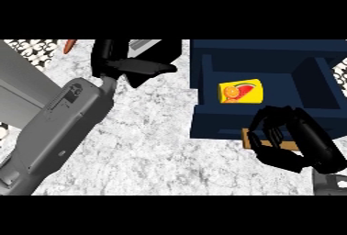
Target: Pick up the cup, place it into the drawer and close the drawer
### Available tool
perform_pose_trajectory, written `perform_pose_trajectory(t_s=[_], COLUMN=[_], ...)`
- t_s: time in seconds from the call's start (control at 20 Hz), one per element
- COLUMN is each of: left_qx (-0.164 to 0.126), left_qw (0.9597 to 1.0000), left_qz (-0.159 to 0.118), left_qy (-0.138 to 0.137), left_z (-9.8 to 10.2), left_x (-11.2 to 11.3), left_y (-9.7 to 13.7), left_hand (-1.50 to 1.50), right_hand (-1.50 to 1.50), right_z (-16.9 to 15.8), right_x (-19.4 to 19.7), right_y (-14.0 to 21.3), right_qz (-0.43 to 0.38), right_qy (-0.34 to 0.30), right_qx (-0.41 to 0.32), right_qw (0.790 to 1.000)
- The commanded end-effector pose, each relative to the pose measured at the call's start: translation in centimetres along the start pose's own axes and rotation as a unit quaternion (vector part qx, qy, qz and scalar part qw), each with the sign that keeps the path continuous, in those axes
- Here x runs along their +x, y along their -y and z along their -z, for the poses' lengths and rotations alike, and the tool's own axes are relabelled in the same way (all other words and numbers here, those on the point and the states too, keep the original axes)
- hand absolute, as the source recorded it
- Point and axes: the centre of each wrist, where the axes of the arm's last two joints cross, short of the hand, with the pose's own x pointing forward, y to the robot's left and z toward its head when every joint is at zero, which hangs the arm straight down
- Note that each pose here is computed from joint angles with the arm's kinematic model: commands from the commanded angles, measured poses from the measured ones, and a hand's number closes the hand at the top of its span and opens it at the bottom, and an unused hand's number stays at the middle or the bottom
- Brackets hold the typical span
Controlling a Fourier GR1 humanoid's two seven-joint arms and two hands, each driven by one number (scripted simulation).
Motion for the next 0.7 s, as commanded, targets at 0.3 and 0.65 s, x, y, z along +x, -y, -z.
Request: perform_pose_trajectory(t_s=[0.3, 0.65], left_qx=[0.014, 0.01], left_qw=[0.9999, 0.9999], left_qz=[-0.002, -0.005], left_qy=[-0.004, -0.005], left_z=[-3.4, -6.9], left_x=[1.0, 0.1], left_y=[-6.6, -9.6], left_hand=[-1.5, -1.5], right_hand=[1.5, 1.5], right_z=[2.6, 8.5], right_x=[-5.0, -8.8], right_y=[-5.5, -7.4], right_qz=[-0.187, -0.21], right_qy=[-0.026, -0.048], right_qx=[0.088, 0.085], right_qw=[0.978, 0.973])
